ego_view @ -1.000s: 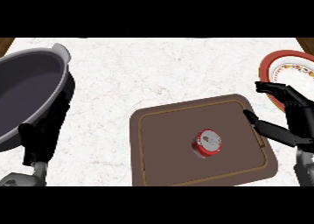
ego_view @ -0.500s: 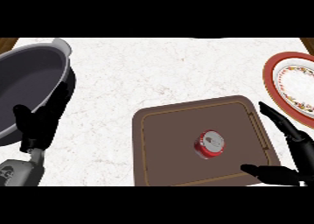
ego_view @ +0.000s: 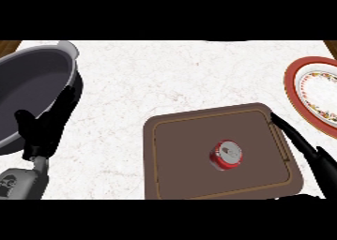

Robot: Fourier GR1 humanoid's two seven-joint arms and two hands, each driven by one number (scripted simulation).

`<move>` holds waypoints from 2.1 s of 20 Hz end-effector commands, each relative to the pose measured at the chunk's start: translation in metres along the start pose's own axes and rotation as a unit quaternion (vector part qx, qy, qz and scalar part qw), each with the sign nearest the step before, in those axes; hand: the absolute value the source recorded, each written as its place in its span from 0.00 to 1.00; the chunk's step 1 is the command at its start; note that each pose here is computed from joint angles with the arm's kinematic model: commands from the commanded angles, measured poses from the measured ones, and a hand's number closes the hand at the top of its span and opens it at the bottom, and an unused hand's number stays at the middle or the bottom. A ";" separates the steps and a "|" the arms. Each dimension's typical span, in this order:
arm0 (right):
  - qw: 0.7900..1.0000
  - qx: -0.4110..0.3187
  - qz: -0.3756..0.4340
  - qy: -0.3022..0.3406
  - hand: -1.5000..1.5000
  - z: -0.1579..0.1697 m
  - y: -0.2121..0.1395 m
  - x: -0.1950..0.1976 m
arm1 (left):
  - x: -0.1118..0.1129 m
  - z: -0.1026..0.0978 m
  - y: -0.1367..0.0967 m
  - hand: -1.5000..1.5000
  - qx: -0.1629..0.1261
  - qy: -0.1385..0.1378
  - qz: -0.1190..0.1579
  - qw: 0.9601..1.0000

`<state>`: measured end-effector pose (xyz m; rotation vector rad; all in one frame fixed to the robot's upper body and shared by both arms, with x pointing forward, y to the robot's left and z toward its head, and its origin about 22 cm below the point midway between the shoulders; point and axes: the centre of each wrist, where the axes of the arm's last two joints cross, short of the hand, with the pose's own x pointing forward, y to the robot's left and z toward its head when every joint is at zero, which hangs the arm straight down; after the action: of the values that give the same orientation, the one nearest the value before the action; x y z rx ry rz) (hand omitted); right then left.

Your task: Pick the can from the tray and place it in the plate

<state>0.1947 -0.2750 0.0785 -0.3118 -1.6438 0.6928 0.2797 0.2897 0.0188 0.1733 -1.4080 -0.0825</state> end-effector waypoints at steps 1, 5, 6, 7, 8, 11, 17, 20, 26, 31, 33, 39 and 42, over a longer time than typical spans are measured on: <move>0.997 0.043 0.036 0.046 0.00 -0.020 -0.007 0.011 | -0.012 -0.007 -0.002 0.50 0.005 -0.004 -0.002 1.000; 0.992 0.071 0.079 0.064 0.00 -0.015 0.014 0.024 | -0.004 0.000 0.004 0.50 0.004 0.009 0.001 1.000; 0.990 0.079 0.100 0.066 0.00 -0.023 0.016 0.022 | -0.001 -0.013 -0.005 0.50 0.005 -0.001 0.003 1.000; 0.988 0.074 0.114 0.076 0.00 -0.030 -0.001 0.027 | -0.003 -0.003 -0.005 0.50 0.002 -0.005 -0.002 1.000; 0.986 0.084 0.120 0.085 0.00 -0.029 0.001 0.031 | 0.010 0.000 -0.006 0.50 -0.007 -0.002 -0.001 1.000; 0.979 0.109 0.141 0.100 0.00 -0.029 0.008 0.029 | 0.010 -0.003 -0.011 0.50 0.006 0.000 0.007 1.000; 0.968 0.140 0.165 0.125 0.00 -0.040 0.036 0.037 | -0.009 0.000 -0.006 0.50 0.003 -0.003 0.000 1.000; 0.965 0.159 0.162 0.131 0.00 -0.054 0.024 0.046 | -0.004 -0.005 -0.009 0.50 0.005 0.004 0.001 1.000; 0.957 0.163 0.182 0.154 0.00 -0.088 0.049 0.033 | 0.026 -0.011 0.004 0.50 -0.001 -0.006 -0.008 1.000; 0.956 0.163 0.193 0.149 0.00 -0.063 0.060 0.013 | 0.006 0.014 0.010 0.50 0.003 0.007 -0.004 1.000; 0.955 0.163 0.199 0.147 0.00 -0.096 0.057 0.028 | 0.010 -0.010 -0.010 0.50 0.000 -0.006 0.004 1.000; 0.943 0.214 0.208 0.145 0.00 -0.083 0.088 0.024 | 0.002 -0.005 -0.011 0.50 0.005 0.003 -0.003 1.000; 0.939 0.250 0.206 0.111 1.00 -0.088 0.075 0.032 | 0.022 -0.010 -0.006 0.50 -0.001 0.001 0.005 1.000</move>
<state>0.2596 -0.1808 0.0575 -0.4192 -1.1306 1.2455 0.2822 0.2810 0.0233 0.1737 -1.4093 -0.0800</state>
